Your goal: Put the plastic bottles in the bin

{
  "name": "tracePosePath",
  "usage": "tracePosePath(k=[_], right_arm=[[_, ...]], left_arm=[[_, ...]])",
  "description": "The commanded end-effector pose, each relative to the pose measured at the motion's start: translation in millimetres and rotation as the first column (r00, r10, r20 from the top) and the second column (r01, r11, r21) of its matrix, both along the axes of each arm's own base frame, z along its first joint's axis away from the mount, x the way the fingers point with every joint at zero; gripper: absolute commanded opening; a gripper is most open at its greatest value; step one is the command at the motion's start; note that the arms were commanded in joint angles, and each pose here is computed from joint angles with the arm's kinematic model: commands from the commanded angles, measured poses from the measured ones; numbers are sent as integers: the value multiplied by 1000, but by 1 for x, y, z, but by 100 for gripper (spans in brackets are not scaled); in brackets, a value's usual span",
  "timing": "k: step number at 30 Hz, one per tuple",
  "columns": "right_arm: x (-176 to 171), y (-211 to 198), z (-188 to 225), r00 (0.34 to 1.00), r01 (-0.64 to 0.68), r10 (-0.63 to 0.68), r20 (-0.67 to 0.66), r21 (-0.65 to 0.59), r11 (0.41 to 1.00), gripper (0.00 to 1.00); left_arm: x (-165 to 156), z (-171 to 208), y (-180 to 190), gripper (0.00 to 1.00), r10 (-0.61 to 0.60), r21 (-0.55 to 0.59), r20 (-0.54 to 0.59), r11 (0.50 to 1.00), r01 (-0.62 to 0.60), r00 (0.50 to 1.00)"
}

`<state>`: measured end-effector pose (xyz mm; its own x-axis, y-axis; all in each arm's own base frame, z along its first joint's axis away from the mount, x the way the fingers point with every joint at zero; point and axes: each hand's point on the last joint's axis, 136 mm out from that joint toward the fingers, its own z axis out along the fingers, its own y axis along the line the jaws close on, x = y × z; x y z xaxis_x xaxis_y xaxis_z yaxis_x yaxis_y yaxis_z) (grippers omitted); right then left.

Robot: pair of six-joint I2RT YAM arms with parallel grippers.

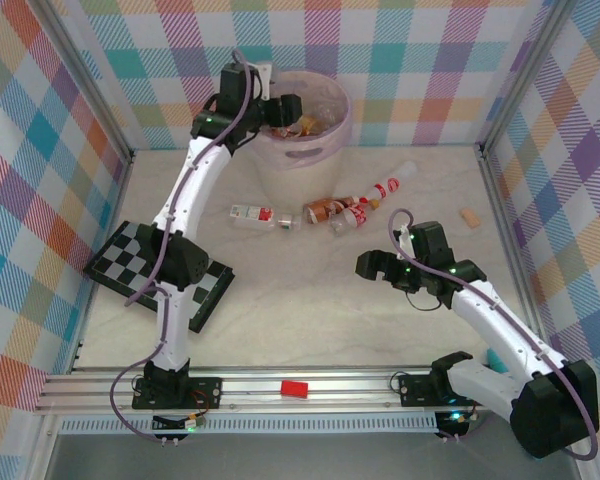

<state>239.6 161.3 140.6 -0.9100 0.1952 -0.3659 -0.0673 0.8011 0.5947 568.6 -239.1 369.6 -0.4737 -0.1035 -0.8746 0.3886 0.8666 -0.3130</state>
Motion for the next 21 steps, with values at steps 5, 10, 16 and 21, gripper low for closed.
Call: tracePosePath(k=[5, 10, 16, 21], right_arm=[[-4, -6, 9, 999, 17, -16, 30, -19, 1000, 96], [7, -17, 25, 995, 42, -34, 90, -88, 995, 95], [38, -31, 44, 988, 112, -94, 123, -150, 982, 97], [79, -40, 55, 979, 173, -151, 137, -162, 971, 97]], left_arm=[[-63, 112, 23, 75, -5, -58, 181, 998, 16, 983], [-100, 128, 42, 76, 34, -64, 205, 998, -21, 978], [-154, 103, 65, 76, 65, -92, 177, 995, -49, 982], [-187, 57, 79, 77, 90, -91, 95, 992, -82, 991]])
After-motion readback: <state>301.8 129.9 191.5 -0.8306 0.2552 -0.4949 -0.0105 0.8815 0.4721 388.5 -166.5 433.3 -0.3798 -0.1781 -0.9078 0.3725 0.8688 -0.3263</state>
